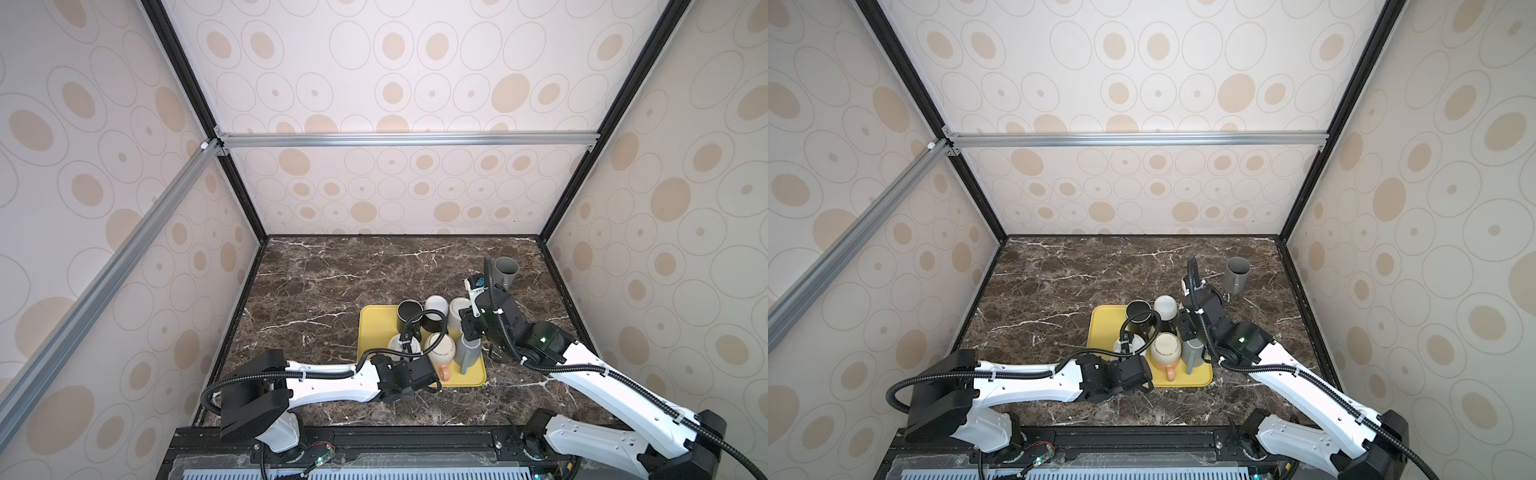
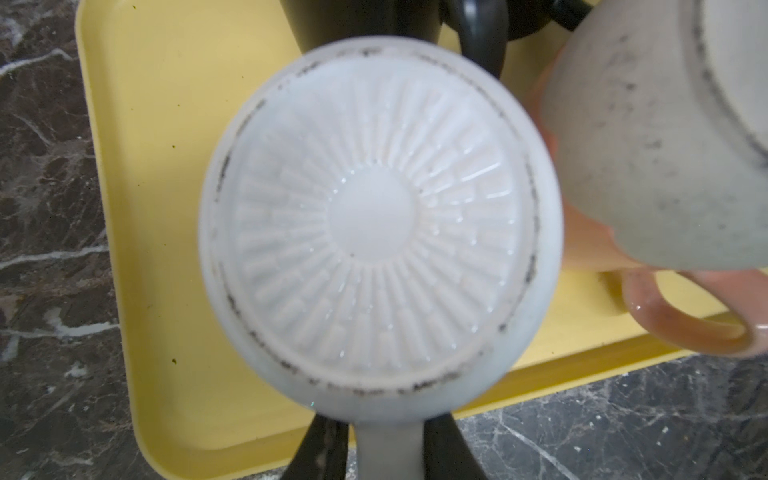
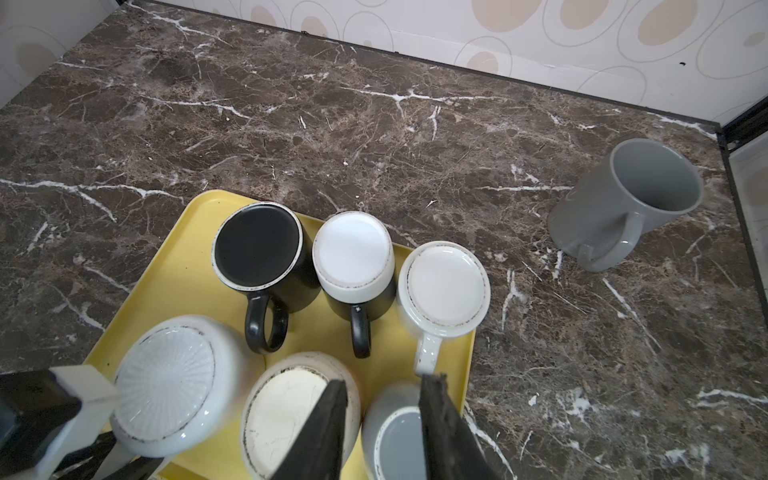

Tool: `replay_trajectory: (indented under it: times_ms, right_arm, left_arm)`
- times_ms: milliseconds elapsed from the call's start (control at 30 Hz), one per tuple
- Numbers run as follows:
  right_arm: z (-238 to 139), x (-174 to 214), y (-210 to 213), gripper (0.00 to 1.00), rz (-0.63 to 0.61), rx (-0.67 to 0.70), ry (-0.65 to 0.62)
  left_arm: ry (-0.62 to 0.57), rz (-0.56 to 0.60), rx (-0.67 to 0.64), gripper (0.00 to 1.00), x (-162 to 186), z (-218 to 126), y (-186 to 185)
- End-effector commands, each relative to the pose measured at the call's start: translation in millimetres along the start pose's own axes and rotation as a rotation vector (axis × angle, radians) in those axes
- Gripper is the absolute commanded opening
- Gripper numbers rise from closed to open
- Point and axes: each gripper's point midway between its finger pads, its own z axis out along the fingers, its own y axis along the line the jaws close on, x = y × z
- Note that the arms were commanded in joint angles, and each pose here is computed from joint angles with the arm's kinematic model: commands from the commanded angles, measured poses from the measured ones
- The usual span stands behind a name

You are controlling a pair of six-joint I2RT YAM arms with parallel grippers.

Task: Turn the mug right side up
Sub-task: 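Close left gripper on the white mug's handle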

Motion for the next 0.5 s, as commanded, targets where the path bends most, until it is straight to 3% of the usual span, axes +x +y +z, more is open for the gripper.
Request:
replay_trajectory:
  times_ms: [0, 200, 333, 467]
  right_arm:
    - [-0.5, 0.0, 1.2, 0.33, 0.012, -0.006, -0.009]
    - [-0.5, 1.0, 2.2, 0.33, 0.015, -0.015, -0.009]
    - [0.4, 1.3, 4.3, 0.33, 0.018, -0.025, -0.010]
    - [1.5, 0.7, 7.0, 0.33, 0.023, -0.037, -0.010]
  left_arm:
    - [-0.031, -0.008, -0.010, 0.26, -12.2, -4.1, -2.8]
    - [-0.027, -0.008, -0.040, 0.16, -11.2, -4.4, 4.6]
    - [-0.032, -0.005, -0.054, 0.00, -12.1, -5.5, 8.8]
    - [-0.050, 0.001, -0.069, 0.00, -16.6, -10.2, 14.1]
